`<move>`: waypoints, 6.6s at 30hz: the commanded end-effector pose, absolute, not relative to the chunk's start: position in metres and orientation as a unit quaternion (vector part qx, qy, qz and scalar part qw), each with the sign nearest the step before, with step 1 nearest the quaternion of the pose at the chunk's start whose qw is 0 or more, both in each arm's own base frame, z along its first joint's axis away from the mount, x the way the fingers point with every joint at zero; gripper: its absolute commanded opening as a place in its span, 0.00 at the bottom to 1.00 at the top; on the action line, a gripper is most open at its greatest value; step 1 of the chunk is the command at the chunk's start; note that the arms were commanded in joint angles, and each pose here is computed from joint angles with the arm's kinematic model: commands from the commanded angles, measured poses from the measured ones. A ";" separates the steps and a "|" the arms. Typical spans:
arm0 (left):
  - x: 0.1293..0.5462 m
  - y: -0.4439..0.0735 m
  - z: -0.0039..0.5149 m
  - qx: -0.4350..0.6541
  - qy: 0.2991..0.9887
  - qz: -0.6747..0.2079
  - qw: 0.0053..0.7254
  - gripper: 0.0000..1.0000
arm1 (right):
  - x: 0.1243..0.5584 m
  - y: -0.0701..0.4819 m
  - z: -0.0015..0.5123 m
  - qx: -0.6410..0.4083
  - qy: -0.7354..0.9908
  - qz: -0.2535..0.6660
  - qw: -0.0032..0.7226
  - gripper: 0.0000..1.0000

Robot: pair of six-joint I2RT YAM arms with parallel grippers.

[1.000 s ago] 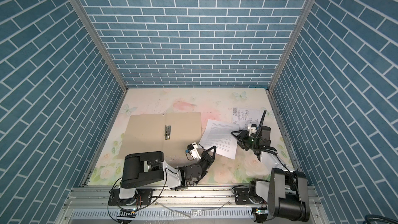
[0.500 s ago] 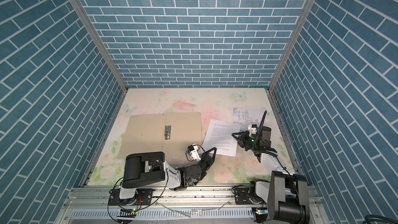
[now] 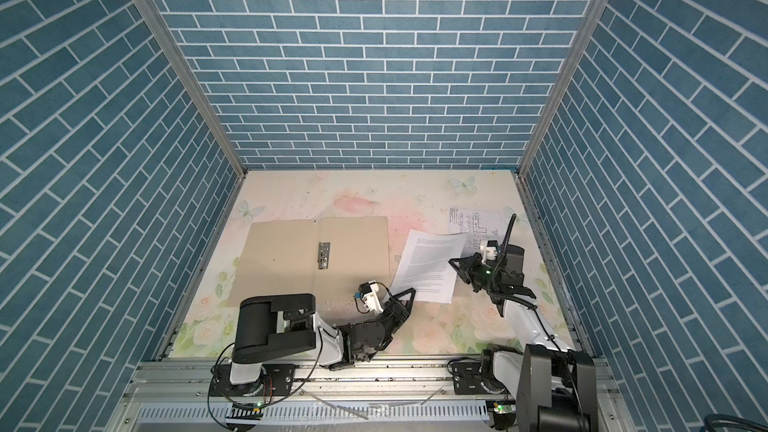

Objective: Put the files into the folder

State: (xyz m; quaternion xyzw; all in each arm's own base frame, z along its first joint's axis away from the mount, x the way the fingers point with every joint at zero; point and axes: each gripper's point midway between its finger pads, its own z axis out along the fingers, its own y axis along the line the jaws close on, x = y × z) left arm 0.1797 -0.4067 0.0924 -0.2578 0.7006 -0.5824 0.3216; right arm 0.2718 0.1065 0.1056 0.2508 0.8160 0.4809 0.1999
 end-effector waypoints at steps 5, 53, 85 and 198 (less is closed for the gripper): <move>0.167 -0.378 0.113 -0.215 0.722 -0.570 0.328 0.62 | 0.275 0.110 0.123 0.221 0.854 0.418 0.217 0.00; 0.326 0.101 0.116 -0.303 0.903 -0.009 0.305 1.00 | 0.383 0.412 0.277 -0.130 0.810 0.536 0.199 0.00; 0.367 0.027 0.016 -0.119 0.984 -0.001 0.132 0.90 | 0.403 0.300 0.211 -0.035 0.836 0.511 0.197 0.00; 0.288 -0.055 0.025 -0.269 0.914 -0.263 0.152 1.00 | 0.404 0.436 0.200 -0.289 0.749 0.467 0.370 0.00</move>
